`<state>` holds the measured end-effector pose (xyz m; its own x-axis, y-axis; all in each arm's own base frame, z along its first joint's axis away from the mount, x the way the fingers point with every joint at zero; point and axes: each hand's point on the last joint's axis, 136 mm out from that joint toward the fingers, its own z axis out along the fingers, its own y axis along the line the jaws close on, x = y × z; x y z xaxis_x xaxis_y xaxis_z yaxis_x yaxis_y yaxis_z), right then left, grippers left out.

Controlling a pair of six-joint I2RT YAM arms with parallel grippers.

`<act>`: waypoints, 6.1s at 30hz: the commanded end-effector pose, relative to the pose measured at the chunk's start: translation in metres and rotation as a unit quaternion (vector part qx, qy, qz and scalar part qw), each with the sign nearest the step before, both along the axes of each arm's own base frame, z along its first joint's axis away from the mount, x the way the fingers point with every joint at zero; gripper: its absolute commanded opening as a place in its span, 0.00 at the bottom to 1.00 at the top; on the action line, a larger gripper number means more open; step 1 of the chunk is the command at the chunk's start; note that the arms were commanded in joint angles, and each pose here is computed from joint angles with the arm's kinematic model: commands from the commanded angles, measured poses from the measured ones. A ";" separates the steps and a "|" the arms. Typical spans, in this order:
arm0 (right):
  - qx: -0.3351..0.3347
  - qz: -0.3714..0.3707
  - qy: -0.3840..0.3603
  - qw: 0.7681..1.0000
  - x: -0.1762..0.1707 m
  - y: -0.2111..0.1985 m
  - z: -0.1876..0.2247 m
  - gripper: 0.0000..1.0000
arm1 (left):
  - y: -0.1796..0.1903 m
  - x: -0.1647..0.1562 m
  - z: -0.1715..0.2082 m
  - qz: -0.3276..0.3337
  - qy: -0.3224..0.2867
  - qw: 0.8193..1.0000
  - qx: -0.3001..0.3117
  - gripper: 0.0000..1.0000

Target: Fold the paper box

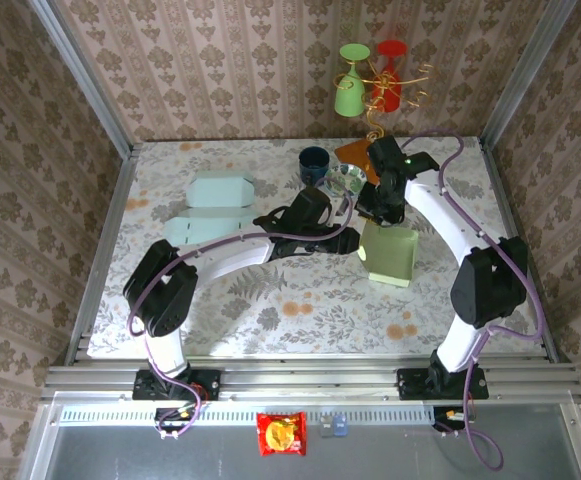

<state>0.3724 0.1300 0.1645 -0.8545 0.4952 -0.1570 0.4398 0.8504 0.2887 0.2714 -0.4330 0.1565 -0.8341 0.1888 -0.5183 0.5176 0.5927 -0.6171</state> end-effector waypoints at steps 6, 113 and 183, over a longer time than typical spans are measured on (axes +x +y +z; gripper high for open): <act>0.078 -0.261 -0.063 0.960 0.007 -0.033 0.029 0.00 | 0.044 0.011 0.030 0.034 -0.062 0.997 0.030 0.48; -0.113 0.090 -0.267 0.953 0.032 -0.048 -0.009 0.00 | 0.041 0.136 -0.011 0.111 -0.208 0.966 0.107 0.00; 0.183 -0.122 0.024 0.975 -0.002 -0.029 -0.010 0.48 | 0.054 0.103 -0.046 0.107 -0.257 0.960 0.040 0.03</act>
<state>0.3868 0.0885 0.1534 -0.6806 0.7326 -0.0034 0.6166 0.5753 0.5375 0.3718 -0.3723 0.0908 -0.5291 0.1037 -0.8422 0.5847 0.7638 -0.2733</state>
